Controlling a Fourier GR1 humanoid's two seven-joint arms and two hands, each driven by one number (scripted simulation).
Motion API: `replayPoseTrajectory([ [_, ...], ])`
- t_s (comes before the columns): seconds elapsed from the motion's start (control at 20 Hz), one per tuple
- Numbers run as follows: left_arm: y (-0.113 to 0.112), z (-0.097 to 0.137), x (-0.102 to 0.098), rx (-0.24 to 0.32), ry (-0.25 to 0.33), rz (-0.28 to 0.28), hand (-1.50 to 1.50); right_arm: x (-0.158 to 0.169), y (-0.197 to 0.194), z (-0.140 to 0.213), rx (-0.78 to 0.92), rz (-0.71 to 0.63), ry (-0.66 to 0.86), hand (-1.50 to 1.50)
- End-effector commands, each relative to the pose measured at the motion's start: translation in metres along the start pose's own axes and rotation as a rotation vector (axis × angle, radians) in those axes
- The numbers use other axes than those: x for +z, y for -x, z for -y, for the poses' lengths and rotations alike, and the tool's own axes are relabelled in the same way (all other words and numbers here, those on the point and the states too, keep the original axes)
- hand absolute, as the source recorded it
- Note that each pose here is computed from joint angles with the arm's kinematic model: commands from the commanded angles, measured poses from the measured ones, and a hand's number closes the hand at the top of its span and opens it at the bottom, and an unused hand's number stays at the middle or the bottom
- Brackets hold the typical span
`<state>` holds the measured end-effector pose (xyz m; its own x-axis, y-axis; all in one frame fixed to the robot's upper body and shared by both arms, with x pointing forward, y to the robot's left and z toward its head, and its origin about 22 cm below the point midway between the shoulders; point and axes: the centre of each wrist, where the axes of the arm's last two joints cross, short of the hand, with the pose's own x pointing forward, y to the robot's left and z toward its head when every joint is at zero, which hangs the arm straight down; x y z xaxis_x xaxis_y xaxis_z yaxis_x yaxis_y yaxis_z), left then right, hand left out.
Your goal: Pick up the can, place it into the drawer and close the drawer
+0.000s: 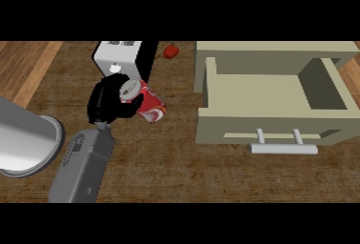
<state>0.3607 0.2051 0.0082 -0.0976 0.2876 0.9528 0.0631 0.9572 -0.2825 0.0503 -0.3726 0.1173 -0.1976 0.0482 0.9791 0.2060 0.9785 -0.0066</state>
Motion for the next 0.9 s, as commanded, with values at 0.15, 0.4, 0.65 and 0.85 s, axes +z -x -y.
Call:
replayPoseTrajectory([
  [0.15, -0.062, 0.043, 0.013, -0.022, -0.003, 0.035, 1.5, -0.014, 0.005, 0.001, 0.011, 0.018, 0.027, -1.5],
  [0.4, -0.091, 0.089, 0.012, -0.035, 0.015, 0.05, 1.5, -0.005, 0.0, -0.01, -0.004, 0.012, -0.012, -1.5],
  [0.65, -0.122, 0.117, -0.022, -0.083, 0.007, 0.073, 1.5, -0.002, 0.0, -0.006, -0.013, 0.01, 0.001, -1.5],
  [0.85, -0.136, 0.16, -0.033, -0.083, 0.022, 0.075, 1.5, -0.014, -0.001, -0.011, -0.017, 0.009, -0.034, -1.5],
])
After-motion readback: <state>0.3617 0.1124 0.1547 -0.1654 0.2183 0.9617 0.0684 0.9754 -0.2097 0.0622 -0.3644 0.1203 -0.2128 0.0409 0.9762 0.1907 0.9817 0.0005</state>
